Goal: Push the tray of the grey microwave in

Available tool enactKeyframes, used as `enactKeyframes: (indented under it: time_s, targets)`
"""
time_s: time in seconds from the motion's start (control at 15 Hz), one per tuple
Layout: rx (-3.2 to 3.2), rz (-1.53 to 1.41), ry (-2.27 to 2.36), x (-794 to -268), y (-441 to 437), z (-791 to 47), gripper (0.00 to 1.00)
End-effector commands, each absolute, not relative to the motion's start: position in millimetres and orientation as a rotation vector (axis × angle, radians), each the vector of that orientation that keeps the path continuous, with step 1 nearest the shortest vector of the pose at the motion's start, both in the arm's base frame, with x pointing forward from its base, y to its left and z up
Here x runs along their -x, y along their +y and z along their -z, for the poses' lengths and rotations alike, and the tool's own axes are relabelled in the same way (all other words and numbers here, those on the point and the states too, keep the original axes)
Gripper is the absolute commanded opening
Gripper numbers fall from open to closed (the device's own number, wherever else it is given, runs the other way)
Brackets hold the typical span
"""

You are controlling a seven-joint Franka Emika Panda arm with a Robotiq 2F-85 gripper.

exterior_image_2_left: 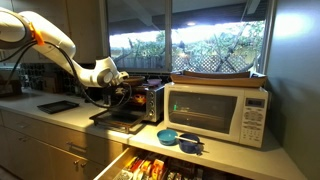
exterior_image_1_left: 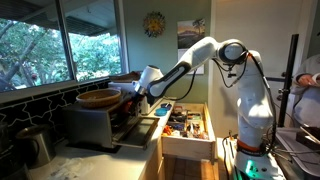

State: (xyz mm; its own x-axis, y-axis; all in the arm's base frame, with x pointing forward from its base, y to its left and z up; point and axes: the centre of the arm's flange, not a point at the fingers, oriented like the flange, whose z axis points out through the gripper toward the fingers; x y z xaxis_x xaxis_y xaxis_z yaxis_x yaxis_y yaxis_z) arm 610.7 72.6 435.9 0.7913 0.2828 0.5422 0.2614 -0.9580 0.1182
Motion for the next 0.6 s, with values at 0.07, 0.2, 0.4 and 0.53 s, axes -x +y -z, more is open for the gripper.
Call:
enactKeyframes:
  time_s: [0.07, 0.2, 0.4, 0.53]
  targets:
    - [-3.013, -0.669, 0.416, -551, 63, -457, 1.00]
    - [-3.005, -0.615, 0.356, -547, 58, -451, 1.00]
    - [-2.999, -0.669, 0.295, -559, 55, -432, 1.00]
    - [-3.010, -0.664, 0.331, -561, 55, -445, 1.00]
